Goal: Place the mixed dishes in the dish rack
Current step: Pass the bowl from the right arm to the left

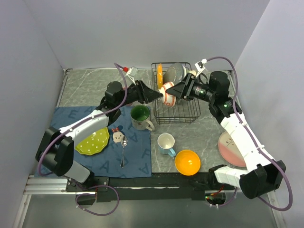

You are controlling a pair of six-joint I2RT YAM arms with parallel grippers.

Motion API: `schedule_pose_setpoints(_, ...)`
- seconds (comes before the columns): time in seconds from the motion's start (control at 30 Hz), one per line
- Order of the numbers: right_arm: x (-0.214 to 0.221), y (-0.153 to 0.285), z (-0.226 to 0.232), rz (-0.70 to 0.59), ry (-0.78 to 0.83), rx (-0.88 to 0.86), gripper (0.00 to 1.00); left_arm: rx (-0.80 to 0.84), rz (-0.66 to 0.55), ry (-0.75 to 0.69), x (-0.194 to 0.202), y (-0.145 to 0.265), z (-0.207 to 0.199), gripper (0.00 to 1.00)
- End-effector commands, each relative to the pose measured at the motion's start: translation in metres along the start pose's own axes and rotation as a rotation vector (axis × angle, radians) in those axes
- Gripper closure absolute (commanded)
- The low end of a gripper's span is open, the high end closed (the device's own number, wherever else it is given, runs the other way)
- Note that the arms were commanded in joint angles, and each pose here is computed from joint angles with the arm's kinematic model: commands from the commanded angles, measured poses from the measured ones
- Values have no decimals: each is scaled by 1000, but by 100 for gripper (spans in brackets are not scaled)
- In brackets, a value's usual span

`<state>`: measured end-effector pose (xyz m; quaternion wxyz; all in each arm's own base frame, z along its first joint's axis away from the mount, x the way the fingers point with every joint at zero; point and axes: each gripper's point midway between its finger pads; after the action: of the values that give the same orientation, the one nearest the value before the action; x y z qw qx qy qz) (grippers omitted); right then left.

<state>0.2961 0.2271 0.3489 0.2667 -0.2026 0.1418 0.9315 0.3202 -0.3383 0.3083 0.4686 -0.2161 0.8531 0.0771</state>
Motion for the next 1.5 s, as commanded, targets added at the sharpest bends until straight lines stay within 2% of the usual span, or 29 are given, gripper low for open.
schedule_pose_setpoints(0.0,-3,-5,-7,-12,10,7,41,-44,-56,-52,-20,-14,10,99)
schedule_pose_setpoints(0.43,-1,-24,-53,33,-51,54,45,-53,32,-1,12,-31,37,99)
schedule_pose_setpoints(0.87,1,-34,-95,47,-90,110,43,-223,93,-42,21,-43,82,99)
schedule_pose_setpoints(1.47,5,-23,-118,15,-142,143,44,-210,95,-61,16,-31,67,99)
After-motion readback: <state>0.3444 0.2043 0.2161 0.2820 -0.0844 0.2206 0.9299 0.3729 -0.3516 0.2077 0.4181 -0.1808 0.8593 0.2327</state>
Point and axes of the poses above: each gripper's point midway between its finger pads, its own y axis back along the fingers, its own z axis along the line the jaws close on, x = y × z, and after that the axes turned 13 degrees about -y, right-handed
